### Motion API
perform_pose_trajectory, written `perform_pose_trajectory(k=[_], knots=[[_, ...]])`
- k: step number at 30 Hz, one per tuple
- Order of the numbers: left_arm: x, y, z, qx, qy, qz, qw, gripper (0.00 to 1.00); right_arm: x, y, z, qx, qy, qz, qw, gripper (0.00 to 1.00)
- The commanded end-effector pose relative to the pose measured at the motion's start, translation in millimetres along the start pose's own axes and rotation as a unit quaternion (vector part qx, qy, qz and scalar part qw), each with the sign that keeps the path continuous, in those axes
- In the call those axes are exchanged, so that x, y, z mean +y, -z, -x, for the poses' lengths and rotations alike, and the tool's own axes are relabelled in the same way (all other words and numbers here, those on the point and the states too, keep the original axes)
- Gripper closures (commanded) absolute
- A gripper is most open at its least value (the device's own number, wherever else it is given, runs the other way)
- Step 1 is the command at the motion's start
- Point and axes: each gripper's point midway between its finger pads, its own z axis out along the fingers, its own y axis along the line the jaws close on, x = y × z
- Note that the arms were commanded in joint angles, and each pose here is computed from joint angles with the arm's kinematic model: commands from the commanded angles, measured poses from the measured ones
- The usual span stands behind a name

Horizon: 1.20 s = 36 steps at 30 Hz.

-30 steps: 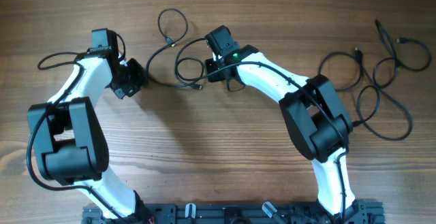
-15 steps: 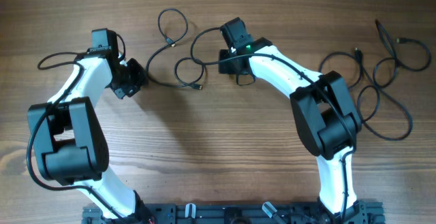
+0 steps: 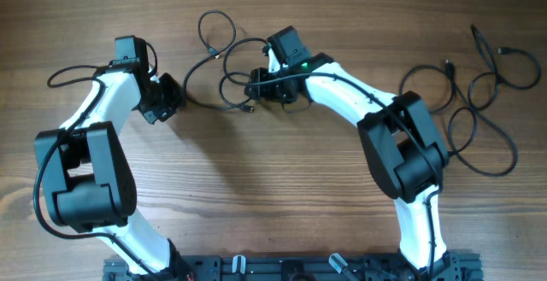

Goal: Untangle cables
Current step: 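Grasp the last black cable with the right gripper, then carry the black cable rightward and drop it on the right pile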

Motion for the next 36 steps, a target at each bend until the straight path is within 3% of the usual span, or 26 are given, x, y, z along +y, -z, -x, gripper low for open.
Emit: perform_pose_trajectory(k=[1,11,14,18,20,29,32,36], knots=[[-4,7,5,-0.015,-0.002,-0.001,1.000,0.68,2,-17,-19,0.019,-0.025,-0.011,0.999,0.48],[-4,7,5,-0.015,-0.002,-0.001,1.000,0.69,3,-20,-22,0.010,-0.014,-0.029,0.999,0.56],[-4,7,5,-0.015,-0.002,-0.001,1.000,0.68,0,-20,-20,0.004,-0.014,-0.038,0.999,0.73],[-4,7,5,-0.015,-0.002,-0.001,1.000,0.69,-3,-20,-18,-0.001,-0.014,-0.046,0.999,0.82],[-4,7,5,-0.015,-0.002,-0.001,1.000,0.68,-4,-20,-19,-0.001,-0.014,-0.048,0.999,0.96],[-5,7,6,-0.018,0.001,-0.002,1.000,0.68,-34,4,-13,-0.018,-0.005,-0.136,0.991,0.96],[-5,7,7,-0.018,0.011,-0.003,1.000,0.56,-34,49,1,-0.063,0.020,-0.191,0.979,0.96],[-5,7,6,-0.018,0.012,-0.003,1.000,0.25,-27,90,9,-0.105,0.030,-0.227,0.968,0.96]])
